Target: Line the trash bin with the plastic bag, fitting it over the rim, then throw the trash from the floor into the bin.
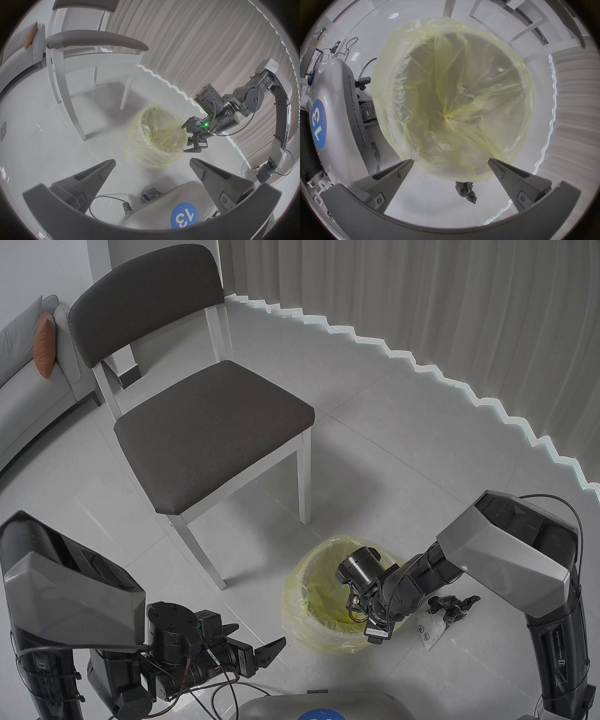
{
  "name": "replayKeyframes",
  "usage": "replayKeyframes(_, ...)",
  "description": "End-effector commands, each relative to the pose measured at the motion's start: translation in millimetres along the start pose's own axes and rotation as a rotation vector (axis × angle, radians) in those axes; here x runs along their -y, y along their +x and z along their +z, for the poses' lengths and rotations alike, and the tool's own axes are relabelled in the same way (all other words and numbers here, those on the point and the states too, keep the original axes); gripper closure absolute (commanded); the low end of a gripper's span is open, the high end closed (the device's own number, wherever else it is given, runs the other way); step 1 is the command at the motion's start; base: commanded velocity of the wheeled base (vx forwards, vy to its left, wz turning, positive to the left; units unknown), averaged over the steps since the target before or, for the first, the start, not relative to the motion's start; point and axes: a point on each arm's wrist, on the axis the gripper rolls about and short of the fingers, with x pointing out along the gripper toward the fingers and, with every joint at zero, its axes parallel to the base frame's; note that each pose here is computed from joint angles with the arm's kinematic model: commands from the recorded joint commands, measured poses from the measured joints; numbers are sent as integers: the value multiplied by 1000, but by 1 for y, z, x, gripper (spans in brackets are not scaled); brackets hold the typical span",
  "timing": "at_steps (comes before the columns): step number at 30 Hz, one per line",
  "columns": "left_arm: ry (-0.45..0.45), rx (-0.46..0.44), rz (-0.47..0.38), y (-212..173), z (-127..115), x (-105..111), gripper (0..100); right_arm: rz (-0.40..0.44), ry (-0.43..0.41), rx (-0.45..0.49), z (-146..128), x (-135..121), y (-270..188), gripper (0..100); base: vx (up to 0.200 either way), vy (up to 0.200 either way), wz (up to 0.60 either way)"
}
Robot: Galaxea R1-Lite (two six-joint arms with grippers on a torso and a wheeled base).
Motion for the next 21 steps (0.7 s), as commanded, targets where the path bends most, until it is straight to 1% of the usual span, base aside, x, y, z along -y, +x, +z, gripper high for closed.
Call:
replayKeyframes(1, -1, 14, -3, 1, 1, 0, 0, 1, 6, -1, 5, -2, 11, 0, 0, 0, 0)
replayKeyframes(9, -1, 17, -3, 1, 2, 0, 0, -33, 67, 28, 17, 11, 19, 0, 0, 0, 0)
replayKeyframes(18, 3, 21, -6, 0, 3, 1, 0, -19, 65, 6, 12, 12, 18, 0, 0, 0, 0)
replayKeyframes(21, 4, 23, -6, 0, 3, 1, 0, -17, 85, 15, 8, 15, 5, 0, 0, 0, 0)
